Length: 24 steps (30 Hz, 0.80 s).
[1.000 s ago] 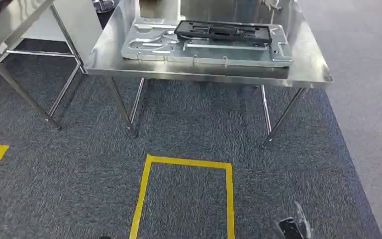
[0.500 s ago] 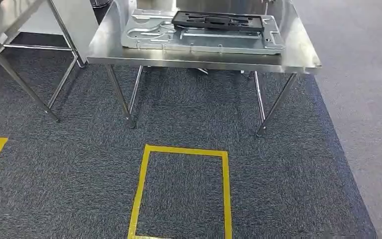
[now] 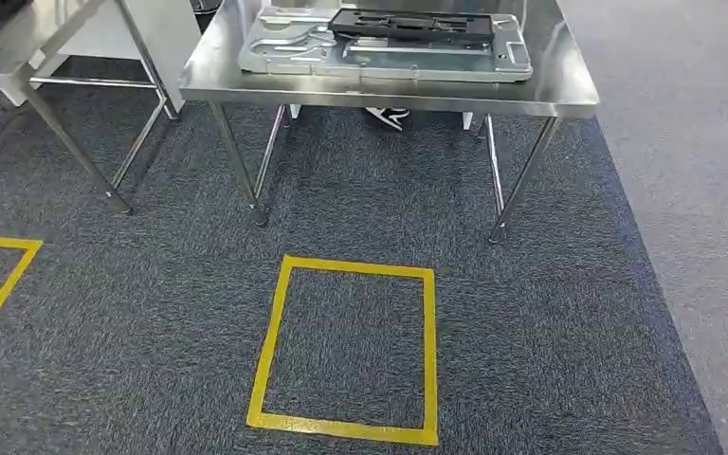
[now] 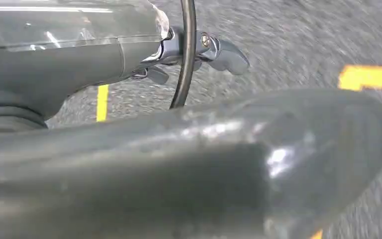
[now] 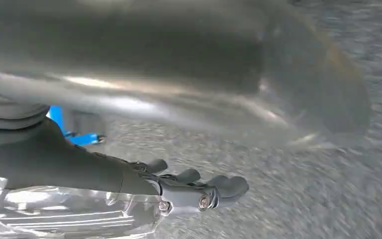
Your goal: Take the parts from the cabinet and place them on the table.
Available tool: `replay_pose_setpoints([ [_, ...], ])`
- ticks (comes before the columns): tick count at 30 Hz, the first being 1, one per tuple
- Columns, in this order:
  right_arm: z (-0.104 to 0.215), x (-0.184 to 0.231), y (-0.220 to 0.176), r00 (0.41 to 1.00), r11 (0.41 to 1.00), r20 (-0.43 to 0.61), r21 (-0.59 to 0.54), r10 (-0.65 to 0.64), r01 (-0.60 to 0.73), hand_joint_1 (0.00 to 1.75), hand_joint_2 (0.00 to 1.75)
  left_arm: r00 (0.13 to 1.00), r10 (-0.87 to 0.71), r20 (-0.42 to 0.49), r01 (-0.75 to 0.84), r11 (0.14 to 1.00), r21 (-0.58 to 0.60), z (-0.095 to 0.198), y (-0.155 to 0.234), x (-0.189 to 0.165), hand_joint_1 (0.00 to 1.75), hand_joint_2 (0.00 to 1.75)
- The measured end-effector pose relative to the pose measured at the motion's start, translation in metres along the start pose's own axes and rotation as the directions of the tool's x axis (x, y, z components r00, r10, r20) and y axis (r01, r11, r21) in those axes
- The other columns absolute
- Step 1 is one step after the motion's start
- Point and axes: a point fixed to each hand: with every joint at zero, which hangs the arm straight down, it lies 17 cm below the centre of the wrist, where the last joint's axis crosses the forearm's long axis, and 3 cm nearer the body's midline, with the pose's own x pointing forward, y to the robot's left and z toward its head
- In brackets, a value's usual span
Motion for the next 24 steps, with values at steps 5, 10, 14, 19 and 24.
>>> replay_pose_setpoints([
  [5, 0.002, -0.001, 0.012, 1.0, 0.998, -0.006, 0.058, 0.022, -0.022, 0.0, 0.0, 1.0, 0.004, 0.004, -0.004, 1.0, 0.001, 0.0, -0.004, 0.004, 0.0, 0.0],
  [10, 0.007, -0.004, 0.025, 0.999, 0.995, 0.0, 0.094, 0.035, -0.035, 0.0, 0.0, 1.0, 0.007, -0.006, -0.007, 1.0, -0.004, 0.003, -0.007, -0.002, 0.0, 0.0],
  [14, 0.01, -0.003, 0.031, 0.999, 0.992, 0.01, 0.118, 0.048, -0.049, 0.0, 0.0, 1.0, 0.019, -0.014, -0.019, 1.0, 0.001, 0.004, -0.007, -0.005, 0.0, 0.0],
  [19, 0.011, -0.004, 0.033, 0.998, 0.99, 0.012, 0.127, 0.056, -0.057, 0.0, 0.0, 0.999, 0.031, -0.018, -0.031, 1.0, 0.005, 0.004, -0.007, -0.004, 0.0, 0.0],
  [24, 0.009, -0.006, 0.03, 0.998, 0.99, 0.007, 0.129, 0.063, -0.063, 0.0, 0.0, 0.999, 0.038, -0.023, -0.038, 0.999, 0.01, 0.004, -0.006, -0.005, 0.0, 0.0],
])
